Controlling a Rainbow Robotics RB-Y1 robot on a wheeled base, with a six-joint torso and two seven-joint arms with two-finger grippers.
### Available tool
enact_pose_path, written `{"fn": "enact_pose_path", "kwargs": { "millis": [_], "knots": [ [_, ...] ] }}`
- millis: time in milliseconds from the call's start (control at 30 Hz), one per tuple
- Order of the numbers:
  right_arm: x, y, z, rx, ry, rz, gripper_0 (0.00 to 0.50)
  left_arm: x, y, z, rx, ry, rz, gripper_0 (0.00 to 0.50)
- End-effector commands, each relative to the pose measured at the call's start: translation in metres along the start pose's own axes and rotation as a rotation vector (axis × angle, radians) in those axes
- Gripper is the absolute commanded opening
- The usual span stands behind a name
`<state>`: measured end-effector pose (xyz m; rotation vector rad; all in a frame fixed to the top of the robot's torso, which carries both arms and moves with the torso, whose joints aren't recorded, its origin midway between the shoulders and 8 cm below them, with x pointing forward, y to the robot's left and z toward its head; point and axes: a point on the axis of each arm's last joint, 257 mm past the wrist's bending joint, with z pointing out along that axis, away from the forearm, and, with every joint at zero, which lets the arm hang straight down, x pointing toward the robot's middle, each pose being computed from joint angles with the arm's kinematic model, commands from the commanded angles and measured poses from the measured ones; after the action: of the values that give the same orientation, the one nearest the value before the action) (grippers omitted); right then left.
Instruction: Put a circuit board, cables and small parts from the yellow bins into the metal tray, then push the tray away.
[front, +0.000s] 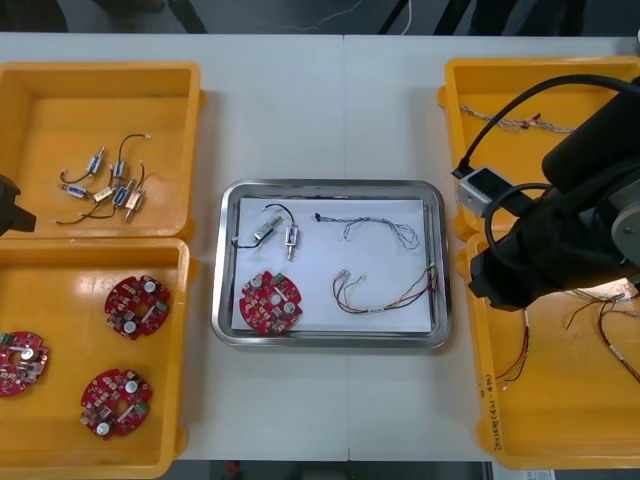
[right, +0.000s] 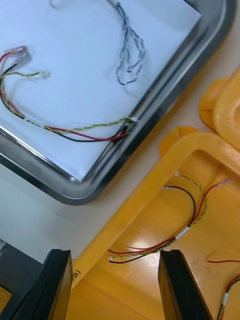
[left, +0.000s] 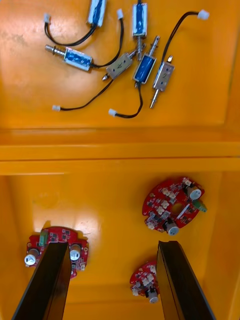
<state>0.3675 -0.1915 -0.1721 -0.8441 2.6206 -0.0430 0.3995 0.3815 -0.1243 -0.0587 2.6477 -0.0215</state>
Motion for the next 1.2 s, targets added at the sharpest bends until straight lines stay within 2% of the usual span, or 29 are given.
{"fn": "enact_pose_path", "kwargs": {
  "millis": [33, 200, 300, 433, 500, 767, 1000, 1100, 1200],
  "knots": [
    [-0.023, 0.03, -0.004, -0.002, -0.036, -0.186, 0.5, 0.009, 0.02, -0.016, -0.057, -0.011, 0.077, 0.5],
    [-0.027, 0.049, 0.003, 0.004, -0.023, -0.296, 0.5, 0.022, 0.022, -0.015, -0.056, 0.006, 0.076, 0.5],
    [-0.03, 0.063, 0.008, -0.005, -0.032, -0.347, 0.5, 0.028, 0.024, -0.014, -0.057, 0.015, 0.073, 0.5],
    [-0.044, 0.084, 0.013, -0.008, -0.078, -0.492, 0.5, 0.03, 0.024, -0.013, -0.054, 0.02, 0.07, 0.5],
    [-0.048, 0.091, 0.015, -0.005, -0.085, -0.556, 0.5, 0.031, 0.022, -0.012, -0.048, 0.022, 0.07, 0.5],
    [-0.06, 0.119, 0.033, -0.029, -0.067, -0.725, 0.5, 0.032, 0.021, -0.011, -0.046, 0.024, 0.071, 0.5],
    [-0.073, 0.147, 0.052, 0.003, -0.071, -0.892, 0.5, 0.032, 0.021, -0.011, -0.046, 0.024, 0.071, 0.5],
    [-0.074, 0.16, 0.059, 0.008, -0.094, -0.926, 0.5, 0.032, 0.021, -0.011, -0.046, 0.024, 0.071, 0.5],
    [-0.069, 0.167, 0.067, 0.012, -0.097, -0.953, 0.5, 0.032, 0.021, -0.011, -0.046, 0.024, 0.071, 0.5]
  ]
}}
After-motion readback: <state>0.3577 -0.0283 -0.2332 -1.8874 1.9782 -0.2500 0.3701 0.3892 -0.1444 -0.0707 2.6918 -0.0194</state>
